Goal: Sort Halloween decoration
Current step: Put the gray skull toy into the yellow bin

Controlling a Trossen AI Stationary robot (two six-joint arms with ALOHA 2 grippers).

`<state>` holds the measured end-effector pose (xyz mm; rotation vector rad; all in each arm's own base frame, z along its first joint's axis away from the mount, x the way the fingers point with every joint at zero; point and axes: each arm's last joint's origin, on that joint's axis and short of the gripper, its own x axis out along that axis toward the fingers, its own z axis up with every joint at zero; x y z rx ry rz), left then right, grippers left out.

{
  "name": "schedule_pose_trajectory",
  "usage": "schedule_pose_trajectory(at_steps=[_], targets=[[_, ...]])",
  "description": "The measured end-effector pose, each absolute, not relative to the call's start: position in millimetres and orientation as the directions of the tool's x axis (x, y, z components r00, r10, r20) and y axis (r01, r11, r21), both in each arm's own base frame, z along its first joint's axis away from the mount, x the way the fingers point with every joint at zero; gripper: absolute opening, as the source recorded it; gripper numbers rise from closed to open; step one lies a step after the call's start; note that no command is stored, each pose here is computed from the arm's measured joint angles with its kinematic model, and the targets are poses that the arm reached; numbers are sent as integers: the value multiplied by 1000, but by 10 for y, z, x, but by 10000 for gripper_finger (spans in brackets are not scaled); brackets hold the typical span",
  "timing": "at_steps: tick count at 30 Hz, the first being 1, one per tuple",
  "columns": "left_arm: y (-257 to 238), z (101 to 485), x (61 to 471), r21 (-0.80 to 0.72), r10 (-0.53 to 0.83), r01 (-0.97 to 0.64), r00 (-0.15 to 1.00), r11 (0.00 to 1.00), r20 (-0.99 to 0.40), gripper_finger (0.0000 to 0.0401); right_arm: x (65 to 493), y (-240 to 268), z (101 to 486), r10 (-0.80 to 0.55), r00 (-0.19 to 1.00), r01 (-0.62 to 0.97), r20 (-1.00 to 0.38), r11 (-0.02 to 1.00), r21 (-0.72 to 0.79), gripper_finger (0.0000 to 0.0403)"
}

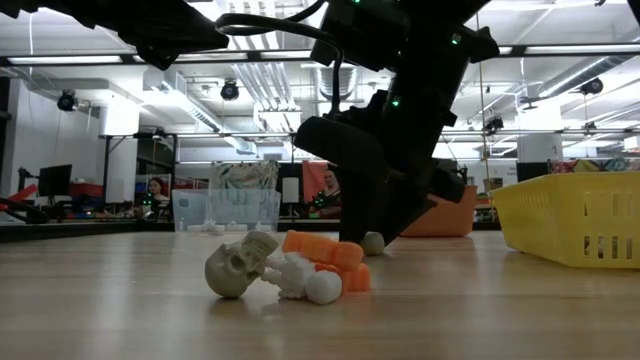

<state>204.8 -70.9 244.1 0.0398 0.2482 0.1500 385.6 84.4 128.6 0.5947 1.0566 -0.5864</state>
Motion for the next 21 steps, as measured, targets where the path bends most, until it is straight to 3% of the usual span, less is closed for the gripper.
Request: schedule_pose_trajectory(at_steps=[15,21], targets=[[-708,2442,2048,57,154,-145,958,988,-241,64,3886,825,1312,-142,377,685,-915,708,173,165],[-708,2444,2049,56,155,-146,959,988,-239,64,3893,814,1314,-141,381,670,-914,723,167,94]])
